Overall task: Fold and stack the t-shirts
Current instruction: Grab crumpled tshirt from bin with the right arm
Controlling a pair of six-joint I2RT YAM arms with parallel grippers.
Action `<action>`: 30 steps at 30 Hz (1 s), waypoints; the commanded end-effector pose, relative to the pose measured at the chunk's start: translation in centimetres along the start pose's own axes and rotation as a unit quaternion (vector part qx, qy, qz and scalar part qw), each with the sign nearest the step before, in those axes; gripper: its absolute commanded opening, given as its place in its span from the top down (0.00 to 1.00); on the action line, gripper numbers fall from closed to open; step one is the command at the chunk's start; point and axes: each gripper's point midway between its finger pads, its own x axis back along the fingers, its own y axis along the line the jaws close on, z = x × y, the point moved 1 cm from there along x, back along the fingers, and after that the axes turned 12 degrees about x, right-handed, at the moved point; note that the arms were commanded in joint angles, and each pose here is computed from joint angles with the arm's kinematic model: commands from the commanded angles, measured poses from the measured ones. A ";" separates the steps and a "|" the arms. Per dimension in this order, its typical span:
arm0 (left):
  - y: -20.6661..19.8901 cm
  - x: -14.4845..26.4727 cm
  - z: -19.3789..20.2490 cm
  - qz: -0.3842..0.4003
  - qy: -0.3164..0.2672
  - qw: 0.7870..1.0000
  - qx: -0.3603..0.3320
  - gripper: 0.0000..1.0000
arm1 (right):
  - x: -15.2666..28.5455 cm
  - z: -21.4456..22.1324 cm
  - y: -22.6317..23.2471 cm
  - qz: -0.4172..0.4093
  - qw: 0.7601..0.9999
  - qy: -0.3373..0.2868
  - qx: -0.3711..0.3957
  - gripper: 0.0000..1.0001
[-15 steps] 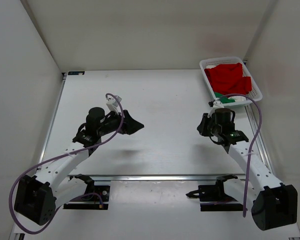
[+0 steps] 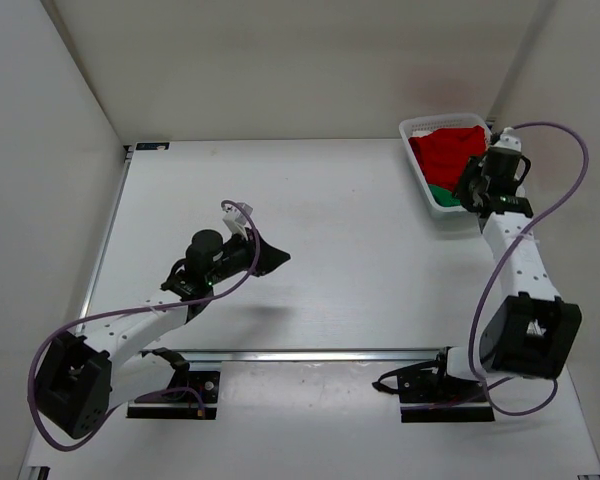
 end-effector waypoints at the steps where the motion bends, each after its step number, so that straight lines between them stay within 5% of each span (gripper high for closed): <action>1: -1.3 -0.3 -1.1 0.022 -0.027 0.999 -0.016 0.68 | -3.2 -3.1 -1.5 0.035 0.999 -0.023 0.029 0.59; 10: -0.7 -0.4 -0.2 0.015 -0.020 1.000 -0.011 0.49 | -11.9 -4.9 -5.8 0.035 0.999 0.003 -0.028 0.42; 23: -0.5 -0.2 -0.6 0.028 -0.026 0.999 0.010 0.46 | -17.7 -6.1 -3.2 -0.118 0.987 -0.025 -0.110 0.45; 27: -0.1 -0.1 -0.6 0.025 -0.027 0.999 0.015 0.47 | -18.4 -6.0 -3.2 -0.134 0.983 -0.025 -0.124 0.60; 30: -0.4 0.0 -1.0 0.027 -0.033 0.999 0.013 0.48 | -18.3 -7.1 -3.7 -0.140 0.982 -0.026 -0.127 0.93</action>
